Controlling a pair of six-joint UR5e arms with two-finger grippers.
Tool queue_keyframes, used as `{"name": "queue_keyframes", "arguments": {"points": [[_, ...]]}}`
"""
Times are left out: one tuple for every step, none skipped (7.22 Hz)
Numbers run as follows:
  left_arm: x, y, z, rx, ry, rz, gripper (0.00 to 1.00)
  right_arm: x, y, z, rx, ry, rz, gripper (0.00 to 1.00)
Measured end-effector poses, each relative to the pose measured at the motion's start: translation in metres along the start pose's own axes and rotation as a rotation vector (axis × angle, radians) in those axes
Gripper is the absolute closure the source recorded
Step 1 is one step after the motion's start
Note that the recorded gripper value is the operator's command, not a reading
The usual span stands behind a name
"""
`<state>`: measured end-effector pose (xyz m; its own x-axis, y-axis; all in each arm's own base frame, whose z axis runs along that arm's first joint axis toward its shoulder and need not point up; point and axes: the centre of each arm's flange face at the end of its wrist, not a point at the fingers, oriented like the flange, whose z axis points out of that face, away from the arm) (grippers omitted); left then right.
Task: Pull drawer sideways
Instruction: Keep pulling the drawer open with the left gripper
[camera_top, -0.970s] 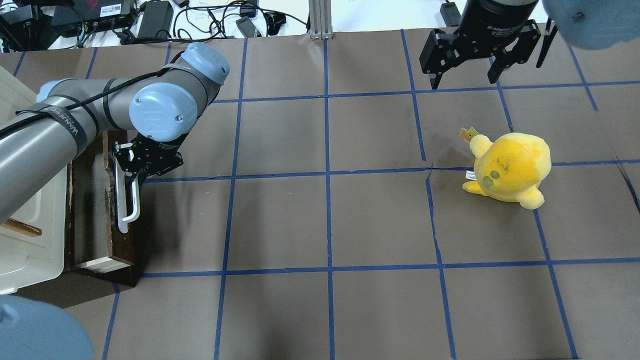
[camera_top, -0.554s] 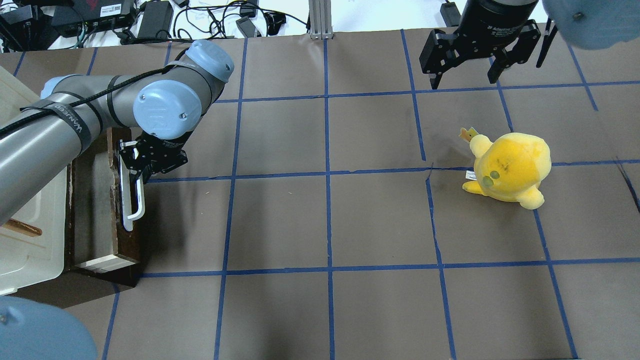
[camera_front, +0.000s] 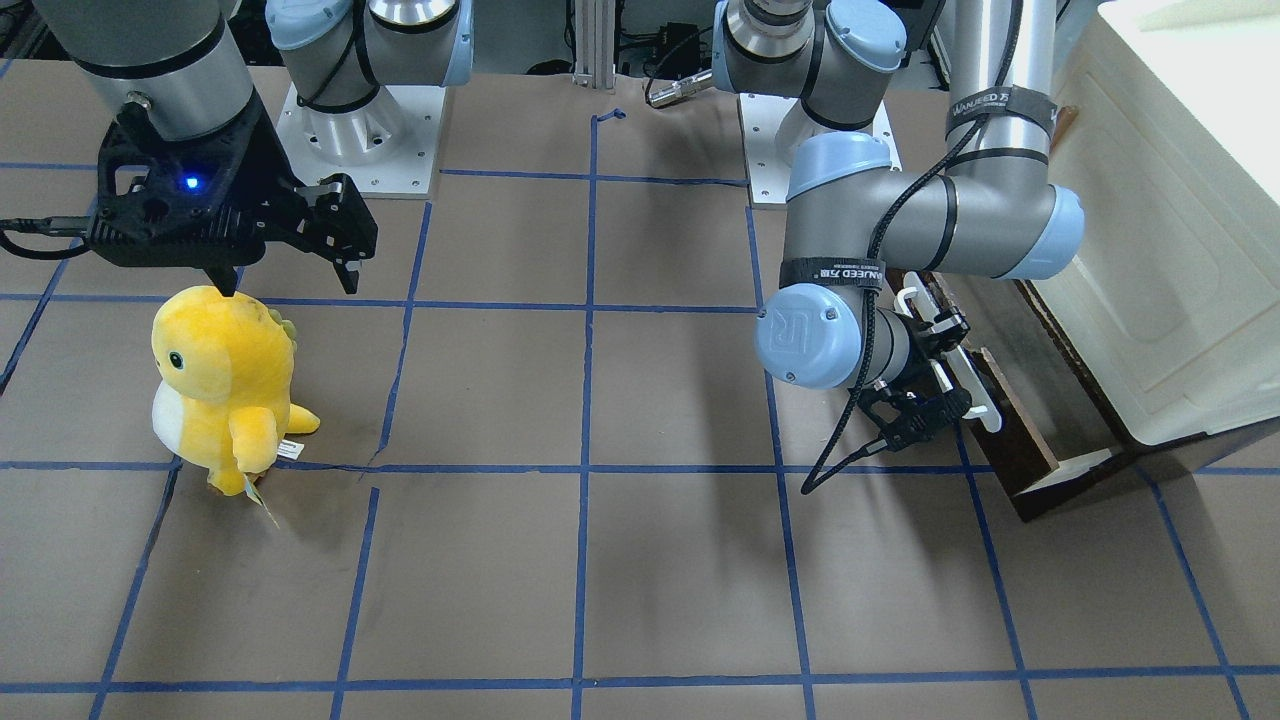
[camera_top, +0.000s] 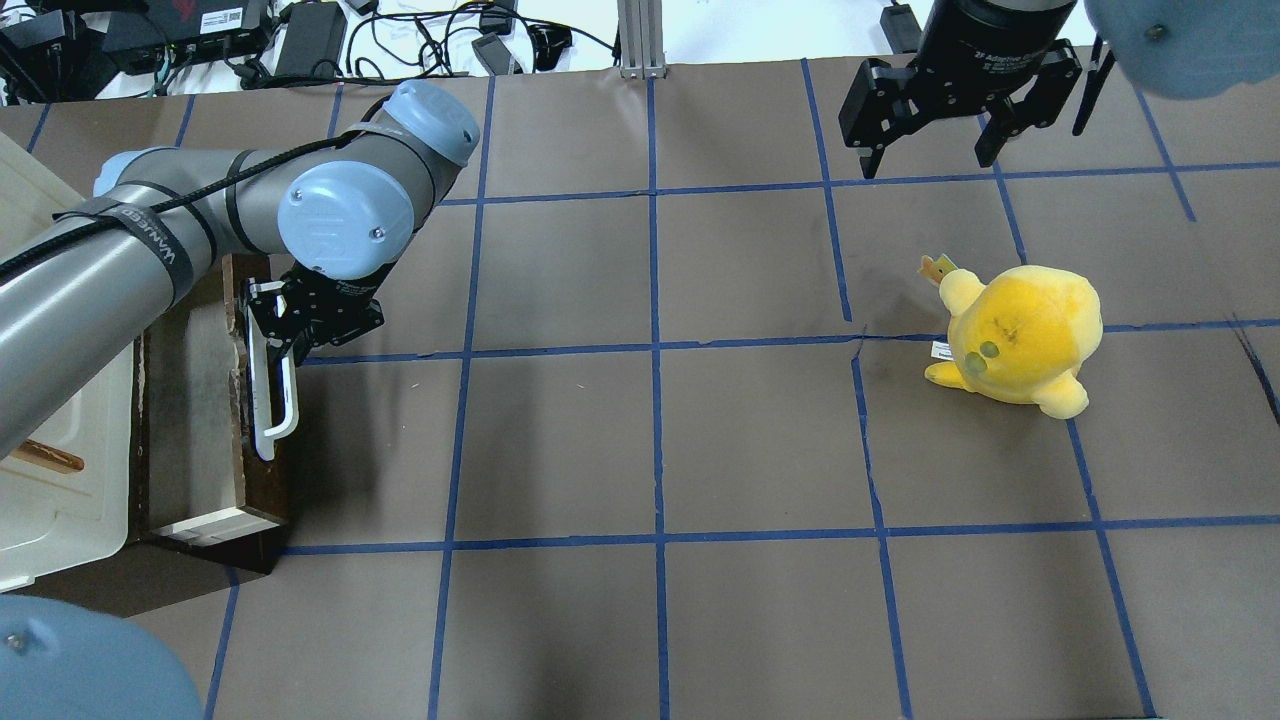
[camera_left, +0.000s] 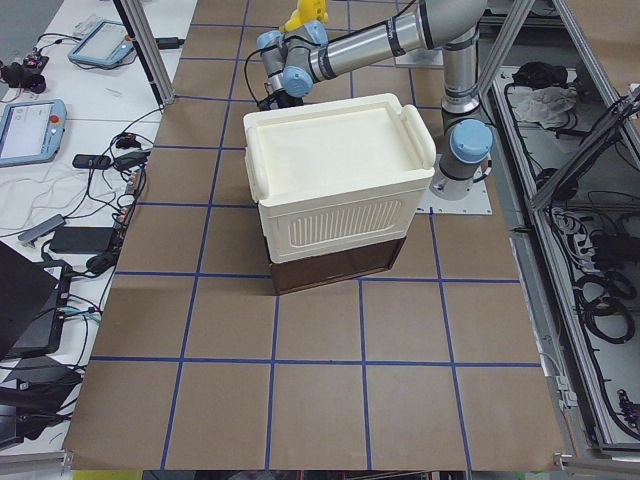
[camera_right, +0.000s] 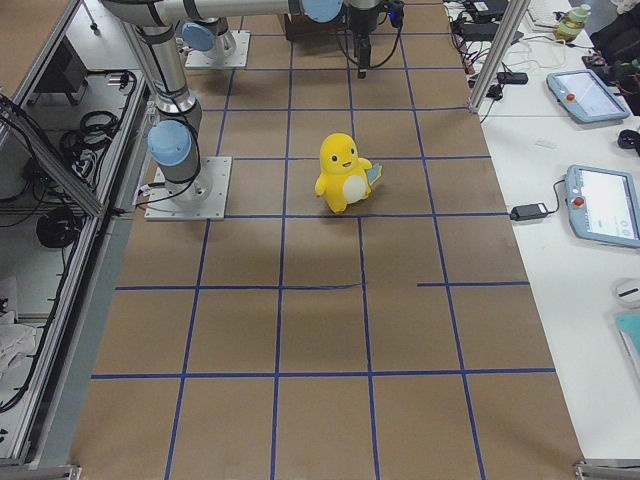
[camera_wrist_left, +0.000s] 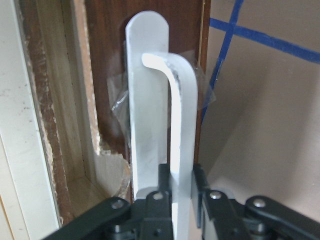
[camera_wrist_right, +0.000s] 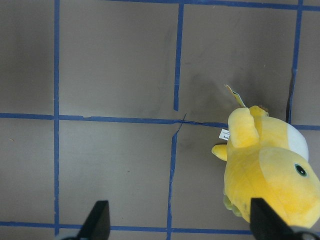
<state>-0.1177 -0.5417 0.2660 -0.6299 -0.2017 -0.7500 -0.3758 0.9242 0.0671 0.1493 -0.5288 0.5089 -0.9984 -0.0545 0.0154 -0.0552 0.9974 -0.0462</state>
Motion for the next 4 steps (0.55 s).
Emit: {"name": "queue_keyframes", "arguments": {"points": [[0.0018, 0.0010, -0.0020, 0.004, 0.000, 0.002, 0.87, 0.0000, 0.0000, 0.0000, 0.000, 0.000, 0.000, 0.00], [0.0031, 0.0016, -0.0042, 0.007, 0.003, 0.003, 0.87, 0.0000, 0.0000, 0.0000, 0.000, 0.000, 0.000, 0.00], [0.0040, 0.0020, -0.0062, 0.008, 0.008, 0.003, 0.87, 0.0000, 0.0000, 0.0000, 0.000, -0.001, -0.001, 0.00], [0.0047, 0.0022, -0.0071, 0.008, 0.012, 0.003, 0.87, 0.0000, 0.0000, -0.0001, 0.000, 0.000, 0.000, 0.00]]}}
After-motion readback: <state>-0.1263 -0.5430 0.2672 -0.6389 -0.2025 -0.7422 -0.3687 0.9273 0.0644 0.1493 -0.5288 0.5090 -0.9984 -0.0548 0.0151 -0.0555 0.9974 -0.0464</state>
